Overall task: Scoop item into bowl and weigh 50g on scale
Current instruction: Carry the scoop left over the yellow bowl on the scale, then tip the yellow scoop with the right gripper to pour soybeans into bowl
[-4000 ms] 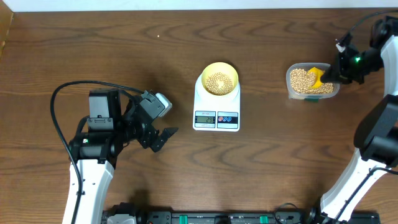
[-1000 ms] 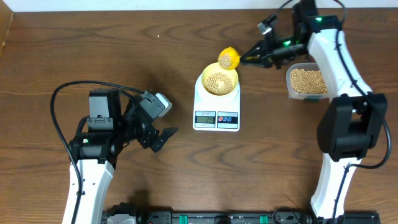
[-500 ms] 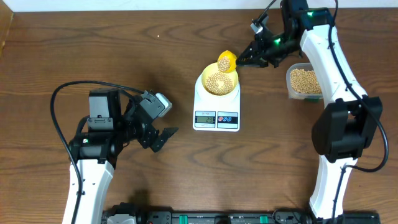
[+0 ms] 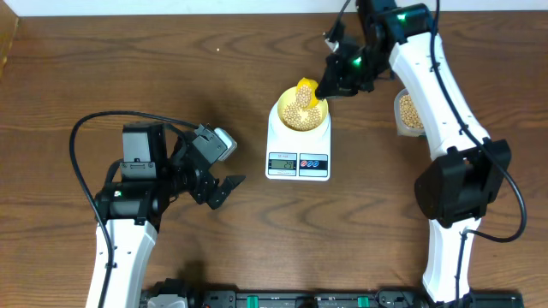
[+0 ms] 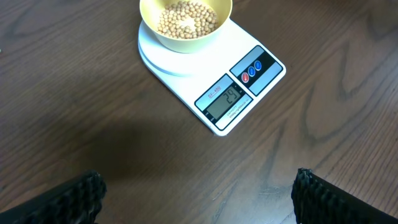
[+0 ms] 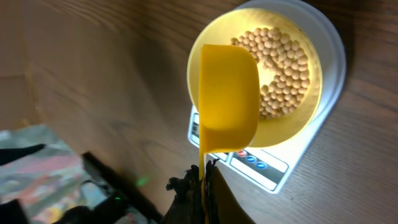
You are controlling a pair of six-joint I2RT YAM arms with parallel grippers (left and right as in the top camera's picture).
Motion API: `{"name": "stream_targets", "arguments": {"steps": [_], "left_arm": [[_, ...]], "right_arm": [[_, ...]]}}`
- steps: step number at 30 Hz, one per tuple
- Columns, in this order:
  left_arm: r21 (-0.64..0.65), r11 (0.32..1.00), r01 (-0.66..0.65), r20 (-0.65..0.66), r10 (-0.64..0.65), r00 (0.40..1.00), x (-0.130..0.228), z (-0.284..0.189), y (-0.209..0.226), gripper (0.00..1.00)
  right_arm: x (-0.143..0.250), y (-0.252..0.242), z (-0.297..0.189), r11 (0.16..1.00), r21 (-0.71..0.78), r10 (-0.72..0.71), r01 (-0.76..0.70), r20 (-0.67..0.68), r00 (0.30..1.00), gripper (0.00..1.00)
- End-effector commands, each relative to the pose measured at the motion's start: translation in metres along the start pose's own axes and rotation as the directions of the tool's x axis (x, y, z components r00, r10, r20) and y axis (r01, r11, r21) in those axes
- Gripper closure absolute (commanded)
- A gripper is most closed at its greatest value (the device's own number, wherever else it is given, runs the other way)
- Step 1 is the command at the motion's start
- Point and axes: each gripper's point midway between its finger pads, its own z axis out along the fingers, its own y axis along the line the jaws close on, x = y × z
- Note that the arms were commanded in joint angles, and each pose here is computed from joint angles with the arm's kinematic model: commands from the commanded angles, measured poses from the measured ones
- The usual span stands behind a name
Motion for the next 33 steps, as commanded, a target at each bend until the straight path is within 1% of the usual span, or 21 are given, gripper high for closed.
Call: {"name": "stream_targets", "arguments": {"steps": [1,9,16,22,26,33], "left_arm": [[0.0,1.0,0.003,-0.01,-0.003,1.0,0.003,0.001,0.001,0.03],[0.0,1.0,0.003,-0.01,-0.003,1.0,0.003,0.001,0.001,0.03],[0.0,1.0,0.003,-0.01,-0.003,1.0,0.003,0.001,0.001,0.02],[0.0,1.0,0.003,-0.01,-0.003,1.0,0.003,0.001,0.001,0.03],[0.0,1.0,0.003,-0.01,-0.003,1.0,0.003,0.001,0.001,0.02],[0.0,1.0,0.003,-0.01,-0.003,1.0,0.003,0.001,0.001,0.02]], "right_arm": [[-0.002,-0.007,0.0,0.995,0.084,-0.056,0.055,0.008,0.998,0.99],[-0.003,-0.01,0.004,0.973,0.151,-0.176,0.175,-0.008,0.984,0.99],[-0.005,-0.01,0.004,0.961,0.152,-0.231,0.23,-0.008,0.973,0.99],[-0.006,-0.002,0.009,0.929,0.152,-0.339,0.337,-0.018,0.941,0.99],[-0.006,-0.002,0.013,0.913,0.191,-0.361,0.36,-0.03,0.932,0.99],[-0.006,-0.002,0.013,0.914,0.191,-0.36,0.359,-0.031,0.933,0.99]]}}
